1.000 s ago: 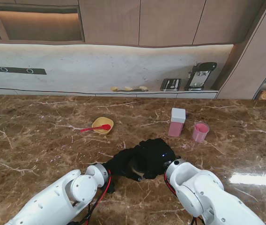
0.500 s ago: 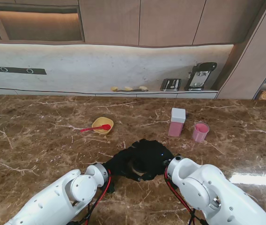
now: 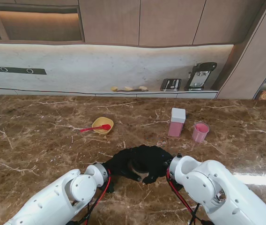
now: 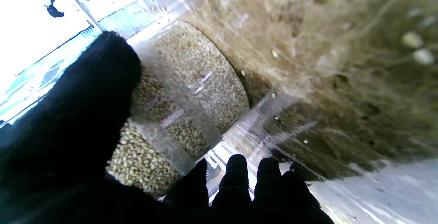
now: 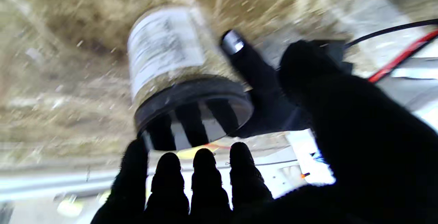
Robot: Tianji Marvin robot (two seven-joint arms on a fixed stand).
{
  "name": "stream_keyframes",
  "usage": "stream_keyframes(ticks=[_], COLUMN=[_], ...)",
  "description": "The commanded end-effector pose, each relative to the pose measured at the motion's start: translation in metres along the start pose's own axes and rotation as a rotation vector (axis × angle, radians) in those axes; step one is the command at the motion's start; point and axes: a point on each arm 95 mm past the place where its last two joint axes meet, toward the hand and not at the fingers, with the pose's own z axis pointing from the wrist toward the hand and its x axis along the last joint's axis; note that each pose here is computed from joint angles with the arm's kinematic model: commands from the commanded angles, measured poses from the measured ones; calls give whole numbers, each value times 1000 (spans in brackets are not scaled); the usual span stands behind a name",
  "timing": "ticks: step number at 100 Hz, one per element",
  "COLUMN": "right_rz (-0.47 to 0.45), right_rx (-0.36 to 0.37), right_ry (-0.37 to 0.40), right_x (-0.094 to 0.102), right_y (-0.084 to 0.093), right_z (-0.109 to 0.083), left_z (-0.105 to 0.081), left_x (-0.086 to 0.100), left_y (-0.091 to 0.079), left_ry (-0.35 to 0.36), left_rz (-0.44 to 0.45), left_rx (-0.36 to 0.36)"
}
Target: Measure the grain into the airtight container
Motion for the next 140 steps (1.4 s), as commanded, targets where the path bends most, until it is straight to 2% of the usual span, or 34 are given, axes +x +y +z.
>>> stream_keyframes(ticks=[1, 15, 23, 29, 32, 38, 46, 60, 85, 92, 100, 106, 110, 127, 140], right_rz=[-46, -90, -153, -139, -118, -14, 5, -9, -162, -159, -79, -48, -33, -65, -124], right_rx=[-33, -46, -75, -79, -52, 17, 35, 11, -69, -70, 17, 55, 50, -19, -21], right_ry=[-69, -154, -203, -183, -153, -57, -26, -58, -183, -163, -62, -34, -28, -88, -159], right_x=[-3, -3, 0, 2, 1, 3, 1, 1, 5, 5, 6, 5, 4, 1, 3], right_y=[-3, -5, -4, -2, 0, 1, 4, 3, -2, -1, 1, 4, 5, 4, 2], right_z=[3, 9, 9, 8, 6, 0, -4, -2, 12, 12, 5, 1, 0, 4, 9], left_z=[-5, -5, -5, -5, -5, -5, -6, -6, -6, -6, -6, -6, -6, -6, -6], left_x=[-12, -12, -12, -12, -12, -12, -13, -13, -13, -13, -13, -13, -13, -13, -13], left_y=[12, 12, 11, 10, 10, 10, 9, 10, 9, 9, 9, 9, 9, 9, 10], left_ry=[-35, -32, -32, -31, -31, -31, -32, -34, -33, -32, -31, -32, -32, -32, -35], left_rz=[-5, -1, 0, 3, 2, -1, 2, 1, 5, 4, 5, 5, 5, 6, 3], left_rx=[-25, -29, -30, -30, -29, -26, -25, -24, -29, -28, -28, -28, -27, -25, -27])
